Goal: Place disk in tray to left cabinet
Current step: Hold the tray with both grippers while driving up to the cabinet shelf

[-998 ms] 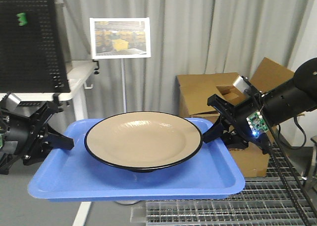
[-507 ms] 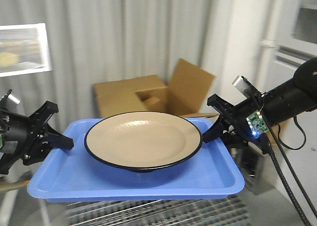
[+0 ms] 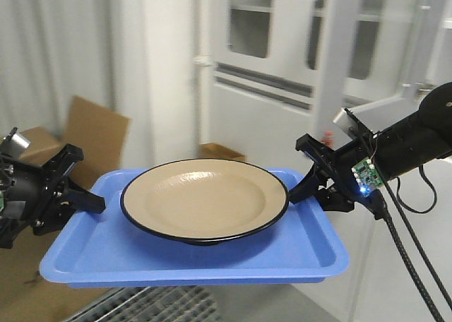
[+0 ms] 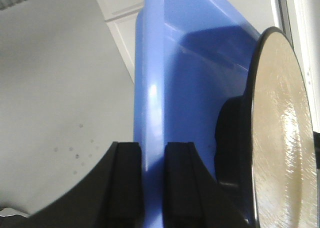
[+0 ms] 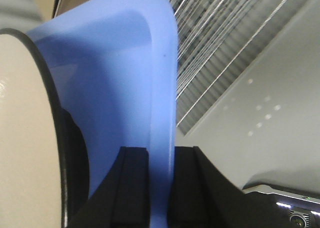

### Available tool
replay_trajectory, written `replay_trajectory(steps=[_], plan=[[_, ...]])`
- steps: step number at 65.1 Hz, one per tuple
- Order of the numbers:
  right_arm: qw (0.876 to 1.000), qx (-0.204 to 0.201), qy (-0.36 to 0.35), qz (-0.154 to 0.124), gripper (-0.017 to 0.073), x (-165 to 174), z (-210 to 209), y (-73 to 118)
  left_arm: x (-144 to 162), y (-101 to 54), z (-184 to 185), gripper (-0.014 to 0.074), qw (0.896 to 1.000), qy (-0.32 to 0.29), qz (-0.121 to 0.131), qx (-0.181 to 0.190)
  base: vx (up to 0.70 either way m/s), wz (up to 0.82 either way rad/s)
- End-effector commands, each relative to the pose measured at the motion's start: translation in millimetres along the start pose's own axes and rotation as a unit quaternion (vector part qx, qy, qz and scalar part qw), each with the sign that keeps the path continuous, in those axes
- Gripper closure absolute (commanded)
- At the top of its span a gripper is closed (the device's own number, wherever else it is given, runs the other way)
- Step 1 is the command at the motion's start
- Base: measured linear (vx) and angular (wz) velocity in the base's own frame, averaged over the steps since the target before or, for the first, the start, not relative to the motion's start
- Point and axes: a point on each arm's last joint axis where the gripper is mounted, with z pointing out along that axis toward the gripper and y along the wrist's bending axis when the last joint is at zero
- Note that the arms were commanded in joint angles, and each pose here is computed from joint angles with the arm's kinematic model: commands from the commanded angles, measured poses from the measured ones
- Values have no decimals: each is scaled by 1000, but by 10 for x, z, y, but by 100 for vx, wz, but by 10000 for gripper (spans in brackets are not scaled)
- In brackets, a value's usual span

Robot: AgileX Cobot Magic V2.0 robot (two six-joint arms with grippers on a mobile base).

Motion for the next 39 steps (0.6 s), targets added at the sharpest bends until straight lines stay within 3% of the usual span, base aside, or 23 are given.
replay_trajectory(steps=[1, 39], plan=[[993, -115, 5, -5, 565, 150, -242, 475, 113, -497, -185, 594, 991, 7, -30, 132, 19, -74], [993, -115, 5, -5, 565, 150, -242, 475, 113, -497, -185, 594, 991, 7, -30, 132, 18, -68]])
